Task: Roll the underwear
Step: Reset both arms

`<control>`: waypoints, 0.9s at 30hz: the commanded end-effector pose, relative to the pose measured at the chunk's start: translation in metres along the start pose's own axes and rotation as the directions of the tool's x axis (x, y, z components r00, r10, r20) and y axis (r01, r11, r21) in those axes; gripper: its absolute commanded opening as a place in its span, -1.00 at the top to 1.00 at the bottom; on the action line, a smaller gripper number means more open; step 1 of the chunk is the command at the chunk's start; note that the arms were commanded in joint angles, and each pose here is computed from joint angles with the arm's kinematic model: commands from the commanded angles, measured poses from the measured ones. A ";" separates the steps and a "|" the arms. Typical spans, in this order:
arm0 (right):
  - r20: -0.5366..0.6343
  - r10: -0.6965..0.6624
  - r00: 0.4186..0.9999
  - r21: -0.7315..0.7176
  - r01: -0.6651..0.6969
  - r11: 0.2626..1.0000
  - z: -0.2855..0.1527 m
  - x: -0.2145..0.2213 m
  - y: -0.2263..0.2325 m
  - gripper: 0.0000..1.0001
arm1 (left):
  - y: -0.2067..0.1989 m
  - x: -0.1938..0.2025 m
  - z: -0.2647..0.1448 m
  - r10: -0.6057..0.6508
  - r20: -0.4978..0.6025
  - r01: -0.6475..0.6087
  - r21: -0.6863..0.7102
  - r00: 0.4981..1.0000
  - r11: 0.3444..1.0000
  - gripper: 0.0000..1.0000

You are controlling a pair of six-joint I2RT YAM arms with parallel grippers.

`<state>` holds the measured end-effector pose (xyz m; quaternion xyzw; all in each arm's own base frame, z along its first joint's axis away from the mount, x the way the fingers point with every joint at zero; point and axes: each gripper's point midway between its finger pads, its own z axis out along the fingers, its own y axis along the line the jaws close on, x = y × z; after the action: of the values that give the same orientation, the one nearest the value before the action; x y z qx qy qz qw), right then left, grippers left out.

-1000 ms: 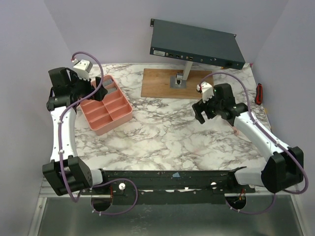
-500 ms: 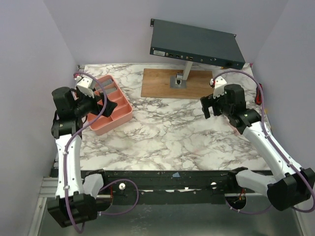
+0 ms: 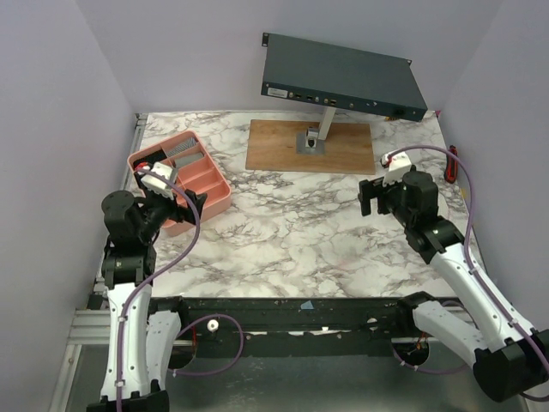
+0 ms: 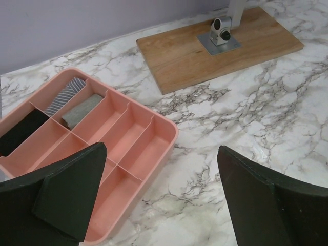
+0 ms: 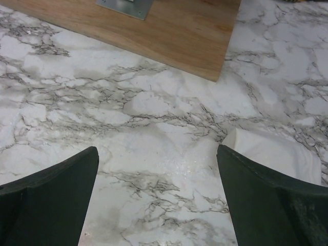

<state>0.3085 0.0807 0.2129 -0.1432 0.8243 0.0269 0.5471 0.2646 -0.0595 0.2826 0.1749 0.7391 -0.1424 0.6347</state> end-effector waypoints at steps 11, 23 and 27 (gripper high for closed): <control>0.089 -0.015 0.996 0.128 0.004 0.992 -0.011 -0.006 -0.031 -1.00 | 0.018 0.014 0.002 -0.011 0.122 0.028 -0.139 0.992 0.990 -0.97; 0.075 -0.002 0.997 0.114 -0.007 0.993 -0.011 0.002 -0.039 -1.00 | 0.024 0.014 0.014 0.047 0.122 -0.027 -0.159 0.991 0.987 -0.97; 0.071 -0.002 0.997 0.119 -0.006 0.993 -0.011 0.004 -0.040 -1.00 | 0.020 0.021 0.016 0.047 0.109 -0.032 -0.136 0.993 0.990 -0.97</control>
<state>0.3077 0.0380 0.2210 -0.1004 0.8071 -0.0204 0.5815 0.2819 -0.0492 0.2485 0.1310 0.7210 -0.1064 0.6720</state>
